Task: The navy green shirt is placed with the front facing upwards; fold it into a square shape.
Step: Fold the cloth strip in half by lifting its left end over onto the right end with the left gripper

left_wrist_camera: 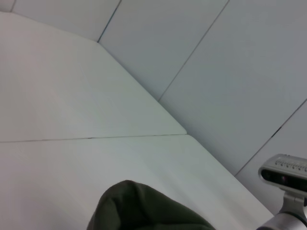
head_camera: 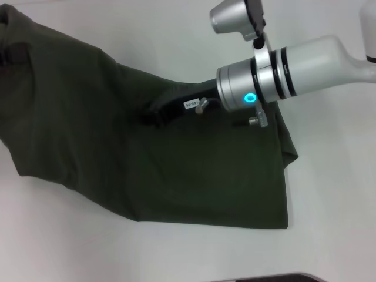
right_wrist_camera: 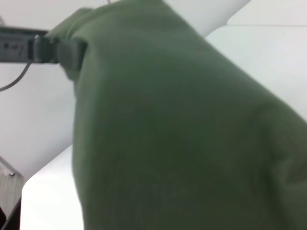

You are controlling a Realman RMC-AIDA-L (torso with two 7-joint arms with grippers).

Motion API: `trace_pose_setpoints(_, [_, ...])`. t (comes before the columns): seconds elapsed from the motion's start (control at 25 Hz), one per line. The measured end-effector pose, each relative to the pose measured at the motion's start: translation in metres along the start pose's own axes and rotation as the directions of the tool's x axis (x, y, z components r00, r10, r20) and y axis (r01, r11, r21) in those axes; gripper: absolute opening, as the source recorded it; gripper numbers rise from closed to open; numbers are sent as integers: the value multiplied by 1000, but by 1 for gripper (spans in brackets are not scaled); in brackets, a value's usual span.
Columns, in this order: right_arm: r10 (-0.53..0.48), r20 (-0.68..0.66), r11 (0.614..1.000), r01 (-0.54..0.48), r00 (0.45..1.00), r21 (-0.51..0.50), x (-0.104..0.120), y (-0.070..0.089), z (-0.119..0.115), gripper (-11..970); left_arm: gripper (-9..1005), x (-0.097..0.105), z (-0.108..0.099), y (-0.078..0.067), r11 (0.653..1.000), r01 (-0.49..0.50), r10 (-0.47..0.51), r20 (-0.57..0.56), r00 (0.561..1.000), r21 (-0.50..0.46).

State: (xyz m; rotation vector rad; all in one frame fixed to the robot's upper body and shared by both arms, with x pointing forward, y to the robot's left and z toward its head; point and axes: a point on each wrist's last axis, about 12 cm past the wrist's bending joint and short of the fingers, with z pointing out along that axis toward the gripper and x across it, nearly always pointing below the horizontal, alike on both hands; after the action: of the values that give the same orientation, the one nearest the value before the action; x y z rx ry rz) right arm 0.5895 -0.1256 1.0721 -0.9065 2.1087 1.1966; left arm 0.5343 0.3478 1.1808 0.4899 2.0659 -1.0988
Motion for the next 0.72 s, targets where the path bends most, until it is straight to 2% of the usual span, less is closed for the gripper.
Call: trace_pose_setpoints(0.72, [-24, 4, 998, 24, 1000, 64, -22, -3, 9, 35, 99, 24, -31, 3, 997, 59, -58, 21, 998, -53])
